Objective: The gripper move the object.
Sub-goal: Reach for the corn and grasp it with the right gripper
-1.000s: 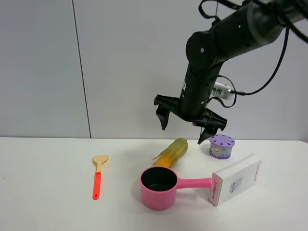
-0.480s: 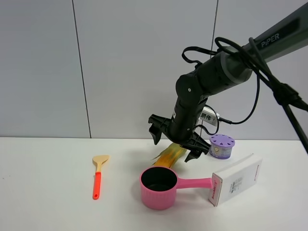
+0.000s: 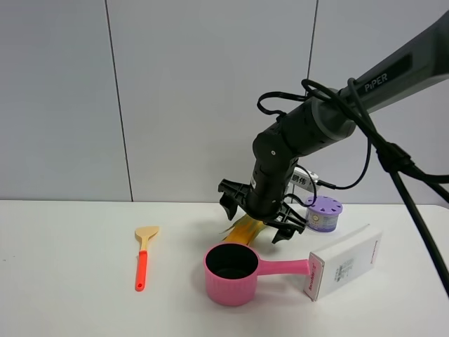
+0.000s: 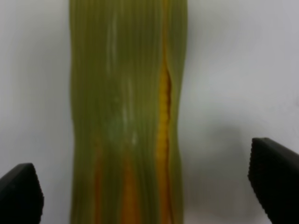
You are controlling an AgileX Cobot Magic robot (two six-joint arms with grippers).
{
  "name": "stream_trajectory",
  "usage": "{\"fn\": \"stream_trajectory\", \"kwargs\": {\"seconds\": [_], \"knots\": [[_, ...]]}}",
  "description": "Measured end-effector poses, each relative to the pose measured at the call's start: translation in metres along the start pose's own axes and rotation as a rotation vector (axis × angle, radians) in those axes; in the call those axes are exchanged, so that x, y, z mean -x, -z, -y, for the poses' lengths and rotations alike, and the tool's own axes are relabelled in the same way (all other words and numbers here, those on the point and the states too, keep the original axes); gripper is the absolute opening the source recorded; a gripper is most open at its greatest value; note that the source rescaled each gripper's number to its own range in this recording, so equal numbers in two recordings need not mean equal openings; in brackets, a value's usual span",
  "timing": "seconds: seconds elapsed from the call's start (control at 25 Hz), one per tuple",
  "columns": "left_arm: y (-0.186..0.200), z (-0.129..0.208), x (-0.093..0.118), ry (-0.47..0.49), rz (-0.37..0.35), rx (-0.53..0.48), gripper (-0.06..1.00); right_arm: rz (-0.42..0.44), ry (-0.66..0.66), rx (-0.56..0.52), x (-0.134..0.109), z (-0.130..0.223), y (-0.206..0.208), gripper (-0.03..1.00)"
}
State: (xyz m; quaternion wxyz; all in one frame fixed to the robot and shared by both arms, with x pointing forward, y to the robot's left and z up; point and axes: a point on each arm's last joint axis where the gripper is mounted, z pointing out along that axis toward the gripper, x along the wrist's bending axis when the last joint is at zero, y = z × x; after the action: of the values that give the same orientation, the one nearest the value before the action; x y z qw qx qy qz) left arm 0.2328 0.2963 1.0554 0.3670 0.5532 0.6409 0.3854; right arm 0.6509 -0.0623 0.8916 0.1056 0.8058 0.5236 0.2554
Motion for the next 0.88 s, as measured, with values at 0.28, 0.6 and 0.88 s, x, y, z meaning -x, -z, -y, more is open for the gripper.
{"fn": "stream_trajectory", "kwargs": {"seconds": [0.28, 0.6, 0.88], "knots": [[0.0, 0.0, 0.0, 0.0, 0.0, 0.0, 1.0, -0.007, 0.026, 0.035, -0.004, -0.006, 0.0, 0.99], [0.0, 0.0, 0.0, 0.0, 0.0, 0.0, 1.0, -0.003, 0.044, 0.031, -0.002, -0.002, -0.009, 0.98], [0.0, 0.0, 0.0, 0.0, 0.0, 0.0, 1.0, -0.002, 0.064, 0.04, -0.002, -0.002, -0.01, 0.48]]}}
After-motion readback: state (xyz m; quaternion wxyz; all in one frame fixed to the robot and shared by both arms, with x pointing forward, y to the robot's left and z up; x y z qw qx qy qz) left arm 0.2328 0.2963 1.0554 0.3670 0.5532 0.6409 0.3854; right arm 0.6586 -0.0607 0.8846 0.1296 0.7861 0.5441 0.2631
